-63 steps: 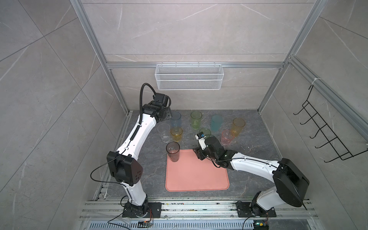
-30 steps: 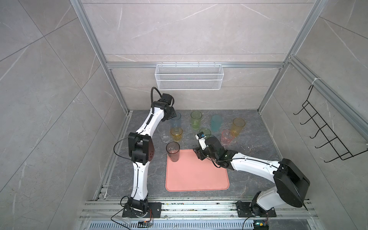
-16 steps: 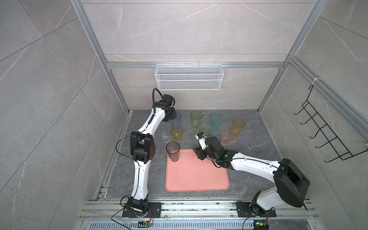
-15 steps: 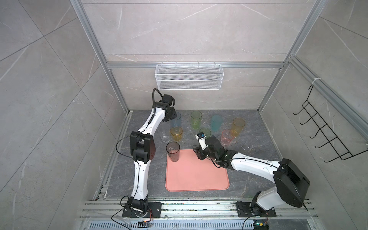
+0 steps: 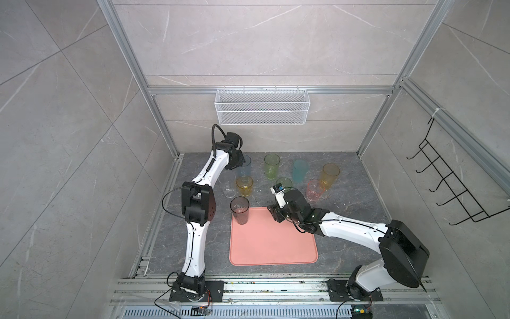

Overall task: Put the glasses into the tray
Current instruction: 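Lower the left gripper onto the pale blue cup's rim and close it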

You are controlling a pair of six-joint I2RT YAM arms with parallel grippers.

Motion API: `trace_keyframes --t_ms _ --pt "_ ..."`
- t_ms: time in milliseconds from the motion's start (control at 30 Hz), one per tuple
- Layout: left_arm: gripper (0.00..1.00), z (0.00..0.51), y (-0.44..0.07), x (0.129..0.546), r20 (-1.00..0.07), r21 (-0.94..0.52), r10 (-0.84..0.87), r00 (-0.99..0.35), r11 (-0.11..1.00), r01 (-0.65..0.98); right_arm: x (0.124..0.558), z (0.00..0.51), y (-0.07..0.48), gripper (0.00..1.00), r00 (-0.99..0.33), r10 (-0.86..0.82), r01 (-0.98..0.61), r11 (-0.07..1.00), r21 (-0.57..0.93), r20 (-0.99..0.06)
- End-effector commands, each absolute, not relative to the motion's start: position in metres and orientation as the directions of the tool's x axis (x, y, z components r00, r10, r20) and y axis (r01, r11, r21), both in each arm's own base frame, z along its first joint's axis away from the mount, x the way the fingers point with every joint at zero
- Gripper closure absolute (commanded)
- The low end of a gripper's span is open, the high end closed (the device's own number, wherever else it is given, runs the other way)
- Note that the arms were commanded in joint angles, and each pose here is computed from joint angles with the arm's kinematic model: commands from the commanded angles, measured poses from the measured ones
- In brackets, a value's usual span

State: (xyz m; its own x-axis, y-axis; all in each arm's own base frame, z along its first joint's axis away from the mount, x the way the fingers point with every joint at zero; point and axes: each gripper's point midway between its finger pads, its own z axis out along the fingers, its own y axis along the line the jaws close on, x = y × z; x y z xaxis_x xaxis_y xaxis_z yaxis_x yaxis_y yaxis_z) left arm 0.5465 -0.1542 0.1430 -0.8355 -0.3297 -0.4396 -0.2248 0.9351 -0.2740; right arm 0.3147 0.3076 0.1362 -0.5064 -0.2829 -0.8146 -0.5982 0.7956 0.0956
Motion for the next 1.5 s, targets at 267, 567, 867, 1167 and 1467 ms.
trace_keyframes --t_ms 267,567,867,1167,1467 --pt "0.82 0.154 -0.154 0.553 -0.455 -0.306 -0.353 -0.818 0.924 -0.229 0.312 0.144 0.312 0.42 -0.503 -0.257 -0.599 0.792 0.119 -0.825" --pt "0.86 0.155 -0.153 0.553 -0.457 -0.309 -0.355 -0.815 0.923 -0.229 0.311 0.143 0.313 0.42 -0.507 -0.260 -0.601 0.790 0.120 -0.822" --pt "0.89 0.159 -0.150 0.555 -0.462 -0.315 -0.362 -0.809 0.920 -0.232 0.312 0.142 0.313 0.41 -0.509 -0.264 -0.600 0.791 0.118 -0.819" --pt "0.97 0.169 -0.144 0.555 -0.473 -0.325 -0.373 -0.798 0.916 -0.235 0.312 0.141 0.313 0.41 -0.511 -0.267 -0.600 0.791 0.116 -0.817" --pt "1.00 0.203 -0.088 0.546 -0.536 -0.306 -0.422 -0.732 0.904 -0.297 0.313 0.141 0.313 0.42 -0.511 -0.268 -0.599 0.792 0.116 -0.817"
